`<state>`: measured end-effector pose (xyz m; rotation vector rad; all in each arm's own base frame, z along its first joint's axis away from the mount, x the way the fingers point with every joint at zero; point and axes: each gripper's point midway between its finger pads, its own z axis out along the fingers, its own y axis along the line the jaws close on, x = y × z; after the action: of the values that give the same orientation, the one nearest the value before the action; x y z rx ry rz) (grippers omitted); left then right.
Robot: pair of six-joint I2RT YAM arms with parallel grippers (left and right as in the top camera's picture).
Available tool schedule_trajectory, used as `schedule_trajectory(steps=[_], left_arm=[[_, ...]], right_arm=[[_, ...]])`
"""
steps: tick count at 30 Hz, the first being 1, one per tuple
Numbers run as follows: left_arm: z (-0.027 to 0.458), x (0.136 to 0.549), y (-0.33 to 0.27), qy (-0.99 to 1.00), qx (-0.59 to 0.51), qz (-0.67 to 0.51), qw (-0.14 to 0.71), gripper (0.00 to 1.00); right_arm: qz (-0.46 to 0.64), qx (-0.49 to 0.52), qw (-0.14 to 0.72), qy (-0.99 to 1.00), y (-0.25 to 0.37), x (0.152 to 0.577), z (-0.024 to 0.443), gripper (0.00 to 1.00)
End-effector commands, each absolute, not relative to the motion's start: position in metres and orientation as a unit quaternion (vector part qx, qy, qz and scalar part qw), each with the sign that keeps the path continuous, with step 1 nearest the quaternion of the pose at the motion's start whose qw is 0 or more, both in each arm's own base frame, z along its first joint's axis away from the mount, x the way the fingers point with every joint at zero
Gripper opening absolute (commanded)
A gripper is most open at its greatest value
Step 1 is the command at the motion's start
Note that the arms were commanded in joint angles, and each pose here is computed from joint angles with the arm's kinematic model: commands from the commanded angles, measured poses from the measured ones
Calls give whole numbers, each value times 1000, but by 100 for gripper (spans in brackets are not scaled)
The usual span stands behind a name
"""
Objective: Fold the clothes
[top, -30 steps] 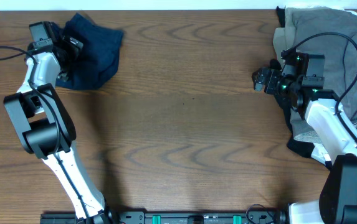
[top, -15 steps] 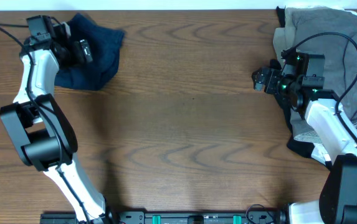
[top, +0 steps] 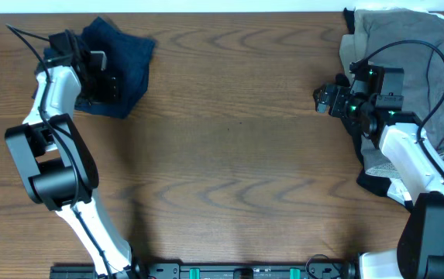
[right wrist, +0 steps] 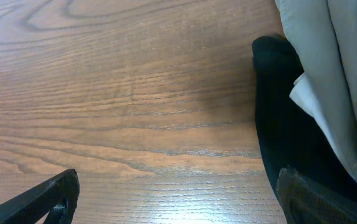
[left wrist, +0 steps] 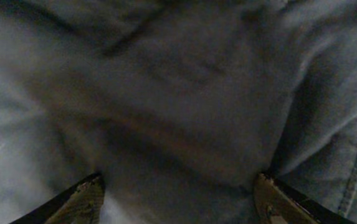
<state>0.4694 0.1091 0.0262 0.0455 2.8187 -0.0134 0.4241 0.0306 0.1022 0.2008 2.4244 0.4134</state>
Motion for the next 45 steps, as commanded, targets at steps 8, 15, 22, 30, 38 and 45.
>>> schedule_trajectory(steps=[8,15,22,30,38,45], left_arm=[[-37,461,87,988,-47,-61,136,79],[-63,464,88,966,-212,-83,121,79],[-67,473,88,948,-274,-92,132,79],[-67,473,87,963,-215,-84,137,87],[-29,485,94,961,-196,-77,177,98],[64,489,95,952,-168,-69,246,98]], right_arm=[[155,66,330,929,36,425,101,99],[155,66,331,929,36,425,101,99],[155,66,330,929,36,425,101,99],[155,66,331,929,36,425,101,99],[158,38,353,921,39,432,109,99],[196,-20,423,884,56,449,148,99]])
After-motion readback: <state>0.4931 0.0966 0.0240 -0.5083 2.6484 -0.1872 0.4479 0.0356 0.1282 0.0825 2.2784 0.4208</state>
